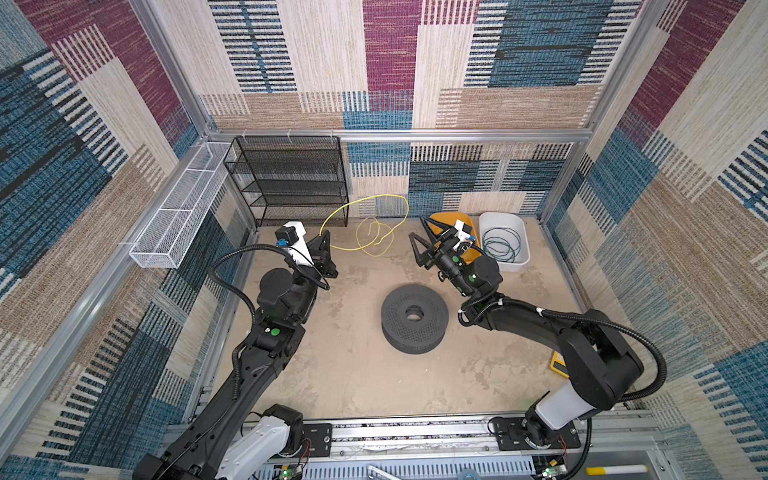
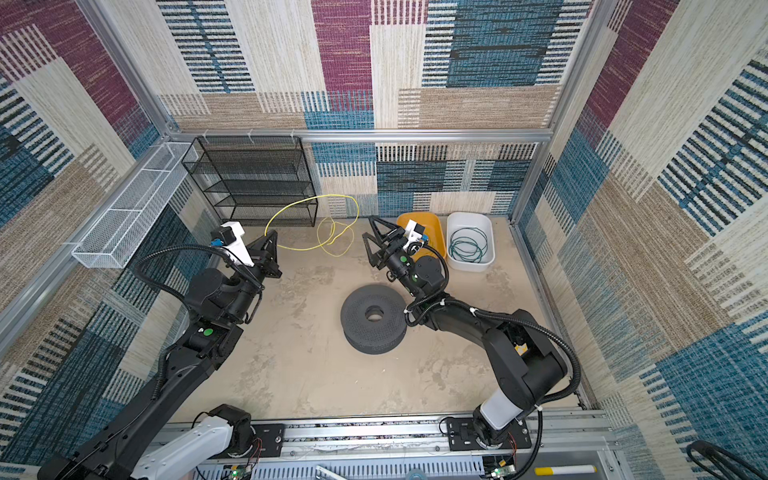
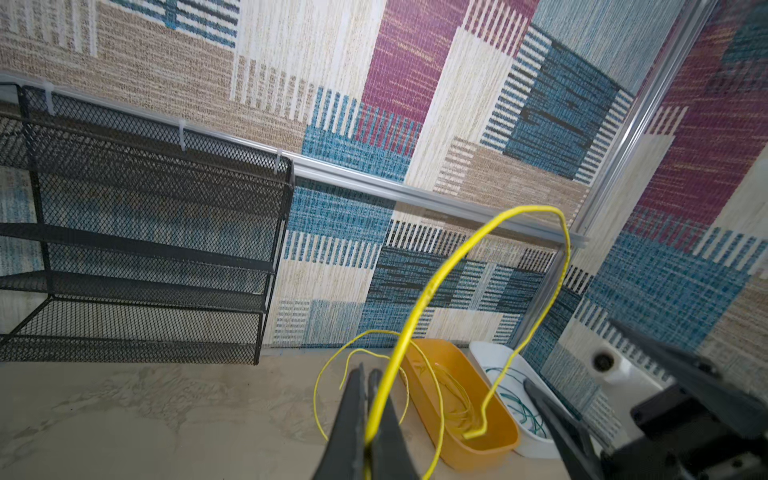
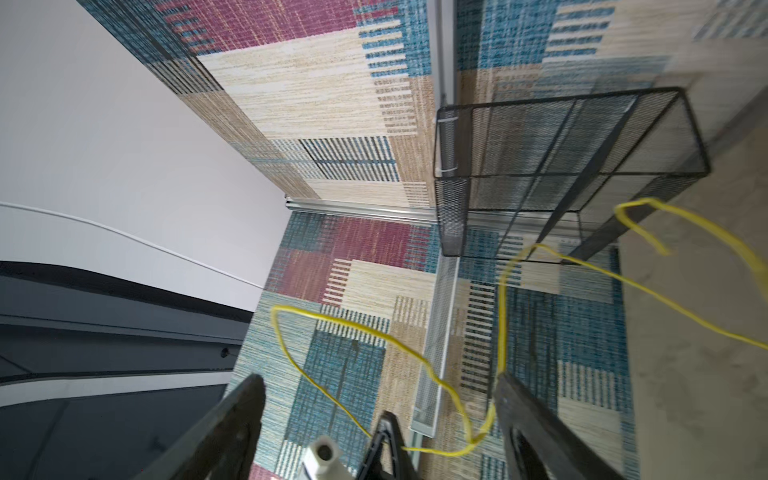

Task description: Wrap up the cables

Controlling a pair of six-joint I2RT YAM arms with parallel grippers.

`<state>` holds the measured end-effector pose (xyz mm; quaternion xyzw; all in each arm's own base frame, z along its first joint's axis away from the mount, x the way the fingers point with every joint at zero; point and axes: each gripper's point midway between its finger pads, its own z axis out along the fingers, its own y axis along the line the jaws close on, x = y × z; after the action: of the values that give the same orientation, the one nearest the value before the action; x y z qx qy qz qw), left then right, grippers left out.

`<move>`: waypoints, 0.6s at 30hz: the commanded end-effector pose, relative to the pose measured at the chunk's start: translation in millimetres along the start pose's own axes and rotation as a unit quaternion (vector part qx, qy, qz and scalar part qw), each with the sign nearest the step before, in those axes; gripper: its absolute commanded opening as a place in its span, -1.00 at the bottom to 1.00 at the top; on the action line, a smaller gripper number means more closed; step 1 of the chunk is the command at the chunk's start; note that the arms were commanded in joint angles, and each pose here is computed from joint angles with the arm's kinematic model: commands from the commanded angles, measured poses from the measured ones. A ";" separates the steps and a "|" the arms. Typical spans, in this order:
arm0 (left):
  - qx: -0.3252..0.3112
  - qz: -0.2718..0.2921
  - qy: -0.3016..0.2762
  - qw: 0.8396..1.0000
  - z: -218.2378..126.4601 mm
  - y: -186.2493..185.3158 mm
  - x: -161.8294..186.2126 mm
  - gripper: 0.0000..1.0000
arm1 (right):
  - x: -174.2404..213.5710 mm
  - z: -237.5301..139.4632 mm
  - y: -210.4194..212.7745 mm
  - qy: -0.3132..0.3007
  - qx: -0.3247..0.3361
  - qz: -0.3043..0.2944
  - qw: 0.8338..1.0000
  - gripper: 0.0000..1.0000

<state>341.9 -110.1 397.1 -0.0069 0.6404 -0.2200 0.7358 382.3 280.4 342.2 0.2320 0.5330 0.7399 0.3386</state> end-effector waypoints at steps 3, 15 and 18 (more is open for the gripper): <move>-0.009 -0.035 0.007 0.999 4.2 -0.3 -8.7 -1.00 | 17.6 -5.4 -21.9 0.059 0.078 -0.203 0.974 0.70; -0.008 -0.055 0.019 0.998 5.2 -2.4 -8.3 -1.00 | 60.2 35.9 -27.2 0.154 0.145 -0.380 0.901 0.28; -0.005 -0.057 0.019 0.998 5.5 -4.0 -10.7 -1.00 | 62.8 42.8 -38.0 0.163 0.158 -0.371 0.900 0.27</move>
<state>347.4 -109.9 400.6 -0.0385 0.6616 -0.2405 0.7092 377.2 357.4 335.3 -0.0449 0.7139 0.5197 0.4672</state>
